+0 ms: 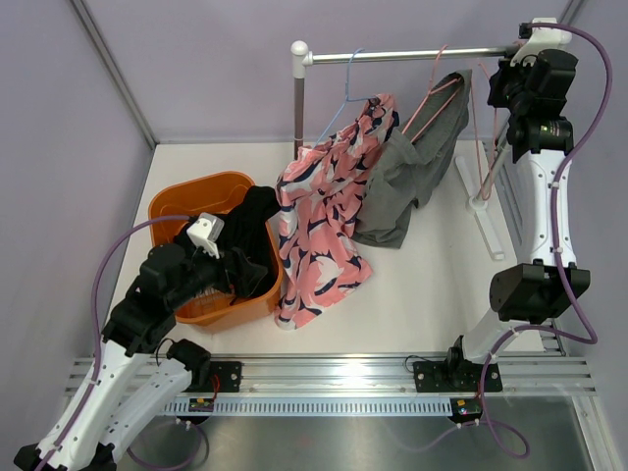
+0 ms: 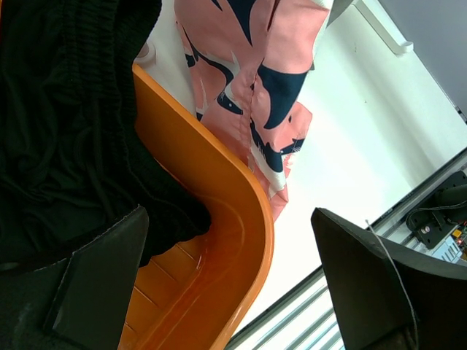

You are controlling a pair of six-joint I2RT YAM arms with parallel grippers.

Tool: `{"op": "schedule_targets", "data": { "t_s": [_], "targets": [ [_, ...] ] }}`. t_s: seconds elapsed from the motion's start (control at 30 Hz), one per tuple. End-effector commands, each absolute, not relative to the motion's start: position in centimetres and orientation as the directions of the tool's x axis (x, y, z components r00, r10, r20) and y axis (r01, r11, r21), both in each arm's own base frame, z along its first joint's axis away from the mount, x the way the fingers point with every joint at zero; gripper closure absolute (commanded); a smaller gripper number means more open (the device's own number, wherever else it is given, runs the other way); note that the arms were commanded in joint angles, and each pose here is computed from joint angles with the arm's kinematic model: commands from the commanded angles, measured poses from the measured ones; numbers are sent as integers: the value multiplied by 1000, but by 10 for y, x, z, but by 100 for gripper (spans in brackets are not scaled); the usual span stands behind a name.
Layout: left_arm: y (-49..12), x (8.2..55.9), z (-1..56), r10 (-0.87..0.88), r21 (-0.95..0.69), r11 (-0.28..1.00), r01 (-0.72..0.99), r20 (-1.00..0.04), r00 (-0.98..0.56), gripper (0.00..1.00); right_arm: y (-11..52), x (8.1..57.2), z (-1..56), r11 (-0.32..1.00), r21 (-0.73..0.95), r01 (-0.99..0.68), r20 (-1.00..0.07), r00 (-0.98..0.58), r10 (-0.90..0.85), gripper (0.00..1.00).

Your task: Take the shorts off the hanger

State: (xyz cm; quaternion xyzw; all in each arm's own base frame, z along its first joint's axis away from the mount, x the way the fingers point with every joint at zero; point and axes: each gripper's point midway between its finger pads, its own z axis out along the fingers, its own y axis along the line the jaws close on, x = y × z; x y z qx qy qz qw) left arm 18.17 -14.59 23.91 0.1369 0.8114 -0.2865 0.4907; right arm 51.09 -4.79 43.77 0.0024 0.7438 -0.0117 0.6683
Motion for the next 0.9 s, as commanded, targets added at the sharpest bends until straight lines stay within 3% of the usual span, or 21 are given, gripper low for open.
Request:
{"op": "schedule_targets", "data": {
  "t_s": [0.0,0.23,0.5,0.87],
  "targets": [
    [-146,183,239,-52,-318,799,511,-883,-467,1,-55,508,432,999,-4,46,-993,-122,2,100],
    [-147,183,240,-51,-317,798,513,-883,-466,1,-60,504,437,995,35,91,-993,-110,45,100],
    [-147,183,239,-50,-317,797,513,-882,-469,1,-63,489,468,985,103,140,-992,-59,112,67],
    [-147,184,238,-49,-318,800,509,-880,-472,1,-73,450,495,950,197,243,-980,14,200,59]
  ]
}}
